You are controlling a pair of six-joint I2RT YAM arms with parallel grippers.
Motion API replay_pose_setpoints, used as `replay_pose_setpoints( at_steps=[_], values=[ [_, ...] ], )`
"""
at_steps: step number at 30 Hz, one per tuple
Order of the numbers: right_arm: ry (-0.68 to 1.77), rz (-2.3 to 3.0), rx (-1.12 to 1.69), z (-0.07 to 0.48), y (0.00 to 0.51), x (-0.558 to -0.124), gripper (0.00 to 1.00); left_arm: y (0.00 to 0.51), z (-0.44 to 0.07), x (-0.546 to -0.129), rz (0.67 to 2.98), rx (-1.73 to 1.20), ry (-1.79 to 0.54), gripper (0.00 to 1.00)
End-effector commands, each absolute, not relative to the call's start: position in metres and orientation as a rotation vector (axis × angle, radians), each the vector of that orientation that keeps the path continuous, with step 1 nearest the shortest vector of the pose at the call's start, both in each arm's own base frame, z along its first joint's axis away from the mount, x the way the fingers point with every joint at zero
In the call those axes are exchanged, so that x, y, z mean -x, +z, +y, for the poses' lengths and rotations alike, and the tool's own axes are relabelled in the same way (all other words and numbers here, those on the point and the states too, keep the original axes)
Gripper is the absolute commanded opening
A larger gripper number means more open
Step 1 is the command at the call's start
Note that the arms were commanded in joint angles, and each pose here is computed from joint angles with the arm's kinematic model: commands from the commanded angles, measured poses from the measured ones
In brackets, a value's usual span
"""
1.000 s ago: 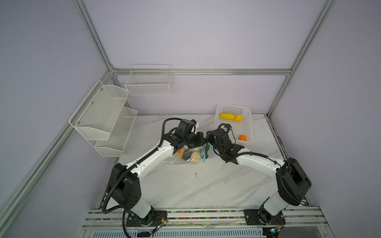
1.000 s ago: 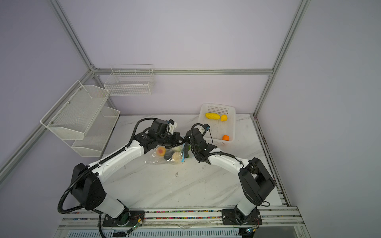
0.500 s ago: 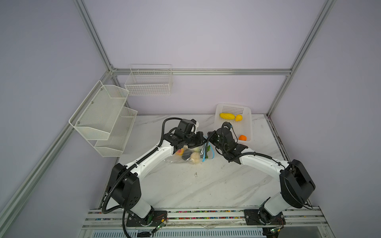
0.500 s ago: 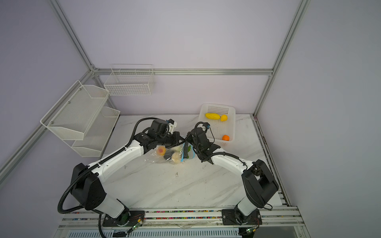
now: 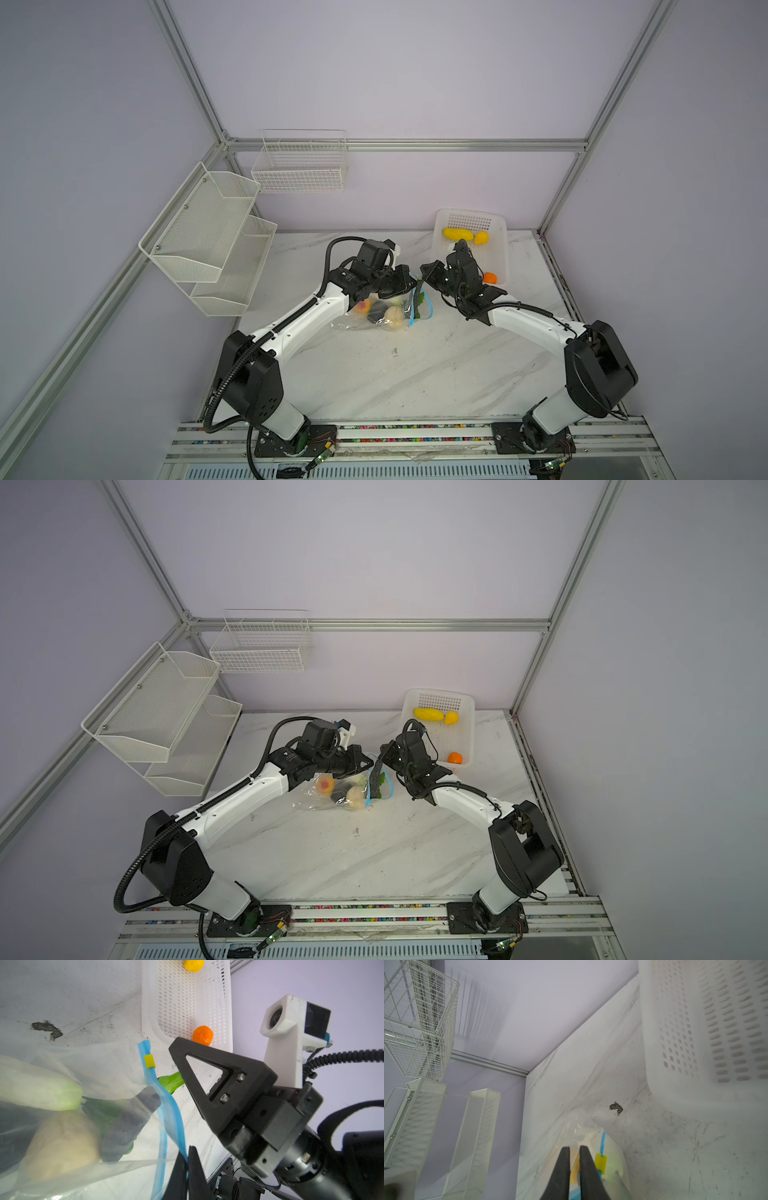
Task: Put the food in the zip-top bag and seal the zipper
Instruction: 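Lower the dark eggplant into the bag beside the left gripper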
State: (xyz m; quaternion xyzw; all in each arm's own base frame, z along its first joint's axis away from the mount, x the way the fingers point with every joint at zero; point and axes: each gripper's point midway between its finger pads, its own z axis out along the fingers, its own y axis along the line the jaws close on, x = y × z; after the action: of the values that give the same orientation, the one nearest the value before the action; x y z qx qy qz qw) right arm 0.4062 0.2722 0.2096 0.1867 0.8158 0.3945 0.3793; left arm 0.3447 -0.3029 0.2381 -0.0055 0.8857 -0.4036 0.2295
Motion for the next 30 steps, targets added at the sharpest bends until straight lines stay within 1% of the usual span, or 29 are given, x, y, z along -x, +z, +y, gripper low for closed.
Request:
replay_pose_setpoints(
  at_steps=[1,8,12,19,30],
  values=[
    [1.075,2.017,-0.454,0.271,0.242,-0.408,0.11,0.288,-0.303,-0.351,2.288,-0.027,-1.164,0.00],
    [1.165,1.941,-0.552,0.265,0.250,-0.411,0.07,0.284,-0.305,-0.353,2.299,-0.025,-1.167,0.00],
    [1.236,1.889,-0.667,0.260,0.248,-0.410,0.03,0.286,-0.305,-0.353,2.295,-0.026,-1.168,0.00],
    [1.245,1.917,-0.734,0.265,0.229,-0.402,0.03,0.284,-0.305,-0.352,2.298,-0.020,-1.169,0.00],
    [1.292,1.904,-0.893,0.263,0.213,-0.391,0.04,0.287,-0.306,-0.351,2.288,-0.021,-1.179,0.00]
  ],
)
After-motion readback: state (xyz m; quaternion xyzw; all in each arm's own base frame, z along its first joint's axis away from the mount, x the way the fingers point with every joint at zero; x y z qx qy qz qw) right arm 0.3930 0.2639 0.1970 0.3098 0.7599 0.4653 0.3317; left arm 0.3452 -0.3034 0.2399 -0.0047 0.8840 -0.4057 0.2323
